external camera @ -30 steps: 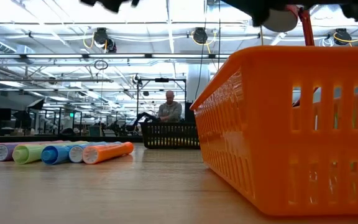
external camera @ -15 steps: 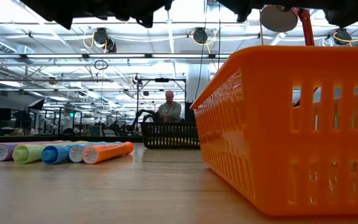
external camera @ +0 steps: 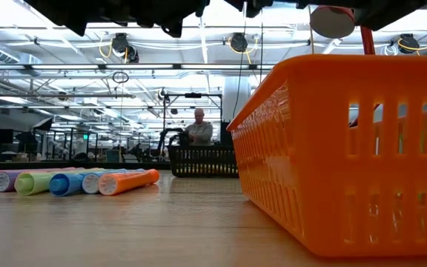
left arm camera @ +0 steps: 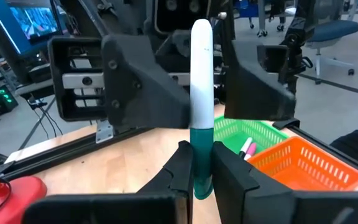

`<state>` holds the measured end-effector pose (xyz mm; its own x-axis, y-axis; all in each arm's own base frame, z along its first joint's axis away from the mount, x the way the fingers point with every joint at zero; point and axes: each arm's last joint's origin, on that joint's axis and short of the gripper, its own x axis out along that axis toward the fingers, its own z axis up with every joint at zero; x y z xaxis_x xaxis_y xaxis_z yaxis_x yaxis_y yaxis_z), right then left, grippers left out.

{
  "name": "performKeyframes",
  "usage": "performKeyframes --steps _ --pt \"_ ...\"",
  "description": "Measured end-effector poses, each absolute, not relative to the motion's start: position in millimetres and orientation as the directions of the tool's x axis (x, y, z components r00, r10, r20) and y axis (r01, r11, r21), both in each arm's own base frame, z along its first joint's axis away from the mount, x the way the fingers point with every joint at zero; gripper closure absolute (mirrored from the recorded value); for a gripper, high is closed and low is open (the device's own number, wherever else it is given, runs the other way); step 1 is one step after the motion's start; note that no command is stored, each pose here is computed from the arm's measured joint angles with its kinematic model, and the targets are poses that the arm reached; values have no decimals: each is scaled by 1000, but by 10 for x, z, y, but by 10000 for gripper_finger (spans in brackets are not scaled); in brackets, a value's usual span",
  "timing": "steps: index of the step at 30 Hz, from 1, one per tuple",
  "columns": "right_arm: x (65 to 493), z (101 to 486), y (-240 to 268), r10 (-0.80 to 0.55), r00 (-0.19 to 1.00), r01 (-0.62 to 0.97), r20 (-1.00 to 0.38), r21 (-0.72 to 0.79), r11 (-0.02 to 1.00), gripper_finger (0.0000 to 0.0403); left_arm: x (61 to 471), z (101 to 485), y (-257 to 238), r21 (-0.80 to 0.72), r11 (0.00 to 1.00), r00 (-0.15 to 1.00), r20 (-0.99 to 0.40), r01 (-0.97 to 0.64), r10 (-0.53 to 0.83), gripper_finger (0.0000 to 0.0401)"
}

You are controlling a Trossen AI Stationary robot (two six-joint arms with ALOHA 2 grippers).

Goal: Pick & Place Markers
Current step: Put the green highlighter pen into the green bin

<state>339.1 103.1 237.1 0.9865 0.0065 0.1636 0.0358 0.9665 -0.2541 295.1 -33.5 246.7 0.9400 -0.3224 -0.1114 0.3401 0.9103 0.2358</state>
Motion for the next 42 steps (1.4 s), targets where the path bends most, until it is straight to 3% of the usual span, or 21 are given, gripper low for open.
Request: performKeyframes --steps 7,16,22,31,36,42 --pt "3342 2429 1106 27 986 26 167 -307 951 237 2950 2456 -338 233 909 938 -123 346 -325 365" --pt "3359 2405 1060 17 991 29 131 -341 940 377 2946 2451 -356 234 905 934 -126 356 -335 365" --pt "3383 2375 990 -2 995 32 99 -302 953 380 2946 2441 -351 221 910 935 -133 351 -328 363" --pt "2981 2663 1222 -40 998 24 -45 -311 950 380 2801 2619 -323 175 938 951 -136 298 -276 243" --pt "2641 2747 1453 94 980 -125 -175 -172 977 380 2606 2755 -280 179 956 964 -174 233 -203 211" --pt "2268 2609 1850 335 885 -338 -324 49 940 380 2463 2779 -241 184 970 964 -242 157 -110 211"
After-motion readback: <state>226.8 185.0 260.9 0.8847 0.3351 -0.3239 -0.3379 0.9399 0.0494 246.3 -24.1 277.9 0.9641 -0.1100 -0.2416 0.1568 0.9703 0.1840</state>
